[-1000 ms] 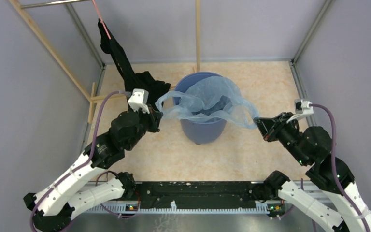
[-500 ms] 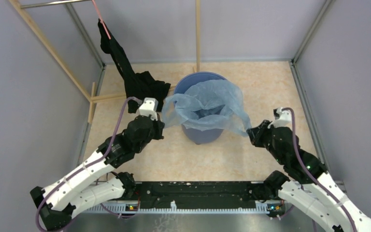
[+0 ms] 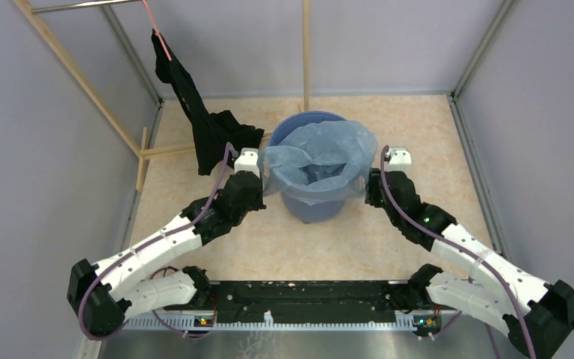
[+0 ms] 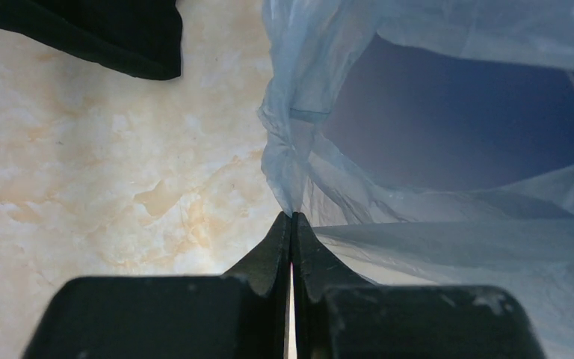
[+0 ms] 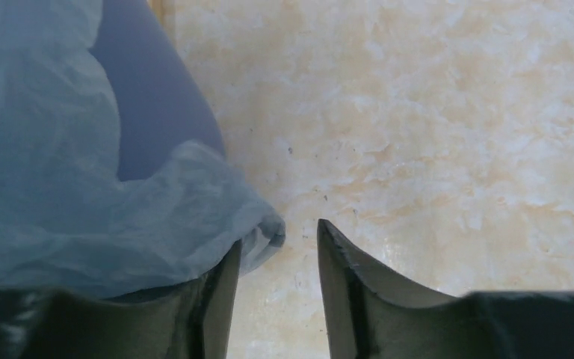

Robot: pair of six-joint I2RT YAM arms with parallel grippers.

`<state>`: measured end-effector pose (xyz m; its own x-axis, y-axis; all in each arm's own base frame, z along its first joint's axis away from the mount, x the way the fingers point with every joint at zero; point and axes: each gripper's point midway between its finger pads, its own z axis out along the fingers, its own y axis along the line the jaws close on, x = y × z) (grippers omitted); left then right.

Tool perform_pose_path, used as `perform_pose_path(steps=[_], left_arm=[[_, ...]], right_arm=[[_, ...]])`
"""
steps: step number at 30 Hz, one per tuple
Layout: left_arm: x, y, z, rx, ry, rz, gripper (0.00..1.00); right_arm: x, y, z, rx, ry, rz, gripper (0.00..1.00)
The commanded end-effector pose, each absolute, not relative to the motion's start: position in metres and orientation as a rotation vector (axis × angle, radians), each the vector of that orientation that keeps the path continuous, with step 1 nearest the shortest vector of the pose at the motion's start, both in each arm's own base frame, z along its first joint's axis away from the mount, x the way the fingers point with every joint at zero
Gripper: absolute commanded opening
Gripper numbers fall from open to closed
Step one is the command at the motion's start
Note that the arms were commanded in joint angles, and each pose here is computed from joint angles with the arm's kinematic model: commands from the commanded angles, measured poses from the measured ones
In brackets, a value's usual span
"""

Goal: Put the trash bags into the trash bin

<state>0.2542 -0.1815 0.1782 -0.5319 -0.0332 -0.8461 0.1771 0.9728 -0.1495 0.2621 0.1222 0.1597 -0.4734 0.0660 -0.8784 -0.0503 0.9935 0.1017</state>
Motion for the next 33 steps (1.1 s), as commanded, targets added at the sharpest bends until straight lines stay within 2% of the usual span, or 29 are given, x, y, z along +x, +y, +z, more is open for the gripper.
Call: perform_pose_path(steps=[1,2,3,6,8,13,17,19,23,30,33], left_arm=[[0.259,-0.187,0.189,0.062,2.086,-0.328,0.07],[0.256,-0.188,0.190,0.066,2.083,-0.347,0.10],[0.254,-0.189,0.194,0.070,2.077,-0.372,0.14],[0.243,-0.190,0.203,0.094,2.074,-0.432,0.33],[0.235,-0.189,0.212,0.130,2.064,-0.467,0.48],[0.211,-0.179,0.263,0.294,1.938,-0.532,0.77],[0.197,-0.182,0.310,0.398,1.806,-0.613,0.94],[0.198,-0.190,0.322,0.428,1.800,-0.636,0.96],[0.221,-0.208,0.328,0.449,1.919,-0.581,0.94],[0.256,-0.193,0.342,0.394,1.919,-0.543,0.96],[0.268,-0.193,0.342,0.408,1.935,-0.650,0.97]], right_arm=[[0.260,0.123,0.211,-0.044,1.966,0.178,0.55],[0.251,0.125,0.216,-0.069,1.967,0.222,0.66],[0.243,0.129,0.223,-0.108,1.957,0.277,0.72],[0.213,0.136,0.251,-0.199,1.914,0.443,0.81],[0.197,0.141,0.267,-0.266,1.906,0.512,0.83],[0.185,0.141,0.291,-0.370,1.901,0.517,0.82],[0.197,0.149,0.313,-0.451,1.827,0.490,0.82],[0.206,0.155,0.319,-0.494,1.825,0.458,0.79],[0.224,0.162,0.321,-0.536,1.874,0.388,0.56],[0.232,0.162,0.317,-0.515,1.871,0.364,0.55],[0.237,0.160,0.317,-0.474,1.846,0.354,0.52]])
